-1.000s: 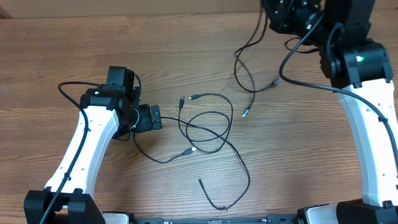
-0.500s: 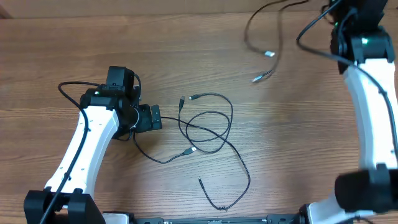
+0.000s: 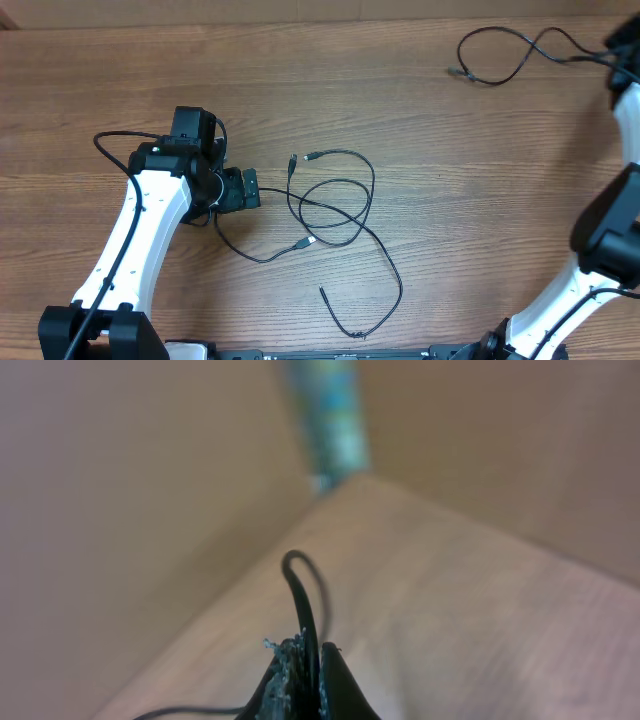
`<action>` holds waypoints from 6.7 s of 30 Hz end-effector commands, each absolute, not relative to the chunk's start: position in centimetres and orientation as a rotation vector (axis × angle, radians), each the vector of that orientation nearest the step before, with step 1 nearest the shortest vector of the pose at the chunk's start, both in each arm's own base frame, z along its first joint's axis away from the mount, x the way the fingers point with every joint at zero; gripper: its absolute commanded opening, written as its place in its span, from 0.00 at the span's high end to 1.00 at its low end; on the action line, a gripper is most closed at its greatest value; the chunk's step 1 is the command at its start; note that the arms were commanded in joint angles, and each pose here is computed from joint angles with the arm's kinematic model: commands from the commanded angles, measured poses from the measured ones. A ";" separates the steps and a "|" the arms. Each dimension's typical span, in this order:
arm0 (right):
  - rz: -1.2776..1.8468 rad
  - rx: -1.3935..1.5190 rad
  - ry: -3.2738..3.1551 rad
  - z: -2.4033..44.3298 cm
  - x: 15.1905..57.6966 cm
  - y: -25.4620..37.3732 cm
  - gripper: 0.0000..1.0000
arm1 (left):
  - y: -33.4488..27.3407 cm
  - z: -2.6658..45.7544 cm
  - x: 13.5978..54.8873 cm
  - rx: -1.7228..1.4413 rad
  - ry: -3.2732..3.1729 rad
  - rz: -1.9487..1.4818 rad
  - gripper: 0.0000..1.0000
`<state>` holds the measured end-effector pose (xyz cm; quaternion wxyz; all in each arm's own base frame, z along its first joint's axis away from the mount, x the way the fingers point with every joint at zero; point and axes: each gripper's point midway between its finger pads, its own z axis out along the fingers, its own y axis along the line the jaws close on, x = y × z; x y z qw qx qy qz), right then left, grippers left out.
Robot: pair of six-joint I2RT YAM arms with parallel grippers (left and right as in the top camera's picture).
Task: Untangle cables
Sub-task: 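Carry one black cable with the right gripper to the upper right table, then release the cable at upper right and withdraw the right gripper, then lower the right gripper onto the remaining cables at center and grasp, then lift the grasped cable up and rightward with the right gripper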
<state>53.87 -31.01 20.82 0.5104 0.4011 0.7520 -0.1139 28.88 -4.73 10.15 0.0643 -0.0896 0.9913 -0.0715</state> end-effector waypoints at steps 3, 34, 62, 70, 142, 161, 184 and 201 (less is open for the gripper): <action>-0.281 1.088 1.722 21.6 49.5 -38.1 0.51 | -4.8 10.0 28.8 -0.288 2.999 -0.226 0.00; 0.331 0.746 1.812 29.5 48.7 -29.9 0.00 | -4.8 10.0 28.8 -0.288 2.999 -0.226 0.00; 0.553 0.048 2.666 25.1 38.7 10.2 0.00 | -4.8 10.0 28.8 -0.288 2.999 -0.226 0.00; 0.520 -0.332 2.857 22.0 33.0 16.1 0.00 | -4.8 10.0 28.8 -0.288 2.999 -0.226 0.00; 0.839 -1.284 2.147 1.4 31.0 33.9 0.27 | -4.8 10.0 28.8 -0.288 2.999 -0.226 0.00; 0.836 -1.278 2.136 0.9 31.4 34.1 0.92 | -4.8 10.0 28.8 -0.288 2.999 -0.226 0.00; 0.668 -0.900 2.106 17.3 38.8 25.3 0.96 | -4.8 10.0 28.8 -0.288 2.999 -0.226 0.00; 0.422 -0.715 1.546 42.3 30.5 18.0 0.96 | -4.8 10.0 28.8 -0.288 2.999 -0.226 0.01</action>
